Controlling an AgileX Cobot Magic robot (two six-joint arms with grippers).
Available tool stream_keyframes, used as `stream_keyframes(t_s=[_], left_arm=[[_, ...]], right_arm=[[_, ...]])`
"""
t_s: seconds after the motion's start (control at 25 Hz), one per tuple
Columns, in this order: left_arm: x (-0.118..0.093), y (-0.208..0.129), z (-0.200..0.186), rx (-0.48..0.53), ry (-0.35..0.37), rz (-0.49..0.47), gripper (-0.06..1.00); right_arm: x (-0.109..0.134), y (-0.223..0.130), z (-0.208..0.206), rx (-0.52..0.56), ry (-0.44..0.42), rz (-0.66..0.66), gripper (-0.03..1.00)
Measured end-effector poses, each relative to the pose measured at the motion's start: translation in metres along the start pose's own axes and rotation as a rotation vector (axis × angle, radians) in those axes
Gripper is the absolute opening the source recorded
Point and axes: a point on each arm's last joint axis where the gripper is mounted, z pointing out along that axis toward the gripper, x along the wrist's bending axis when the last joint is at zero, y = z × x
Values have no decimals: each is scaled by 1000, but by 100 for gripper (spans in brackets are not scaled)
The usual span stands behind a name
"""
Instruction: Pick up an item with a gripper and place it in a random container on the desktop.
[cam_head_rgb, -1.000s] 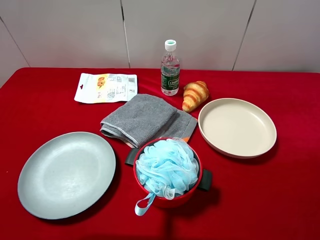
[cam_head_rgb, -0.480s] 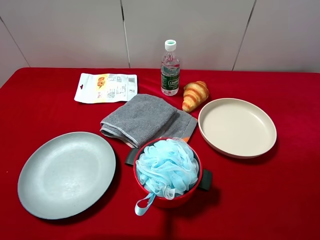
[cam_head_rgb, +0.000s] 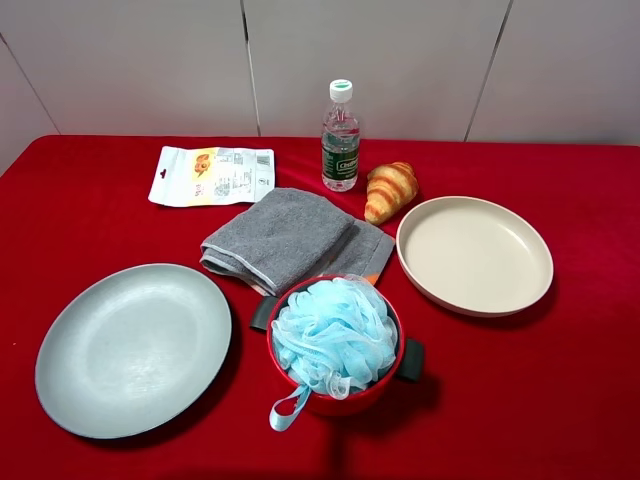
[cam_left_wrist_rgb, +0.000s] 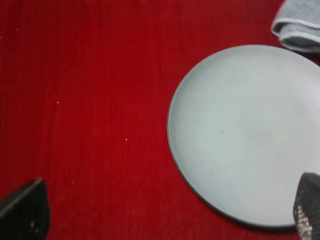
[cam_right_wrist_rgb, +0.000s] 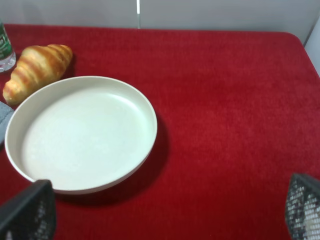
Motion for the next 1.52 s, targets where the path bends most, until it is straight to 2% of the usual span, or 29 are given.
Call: stream_keyframes(t_s=[0.16, 0.4, 1.52], left_arm=[[-3, -7, 1, -50, 2, -41, 96], [-4, -17, -9, -156, -10, -35, 96], [-4, -18, -8, -158, -9, -17, 96]], right_arm=[[0, 0, 0, 0, 0, 0, 69], [0, 0, 0, 0, 0, 0, 69], [0, 0, 0, 0, 0, 0, 69]])
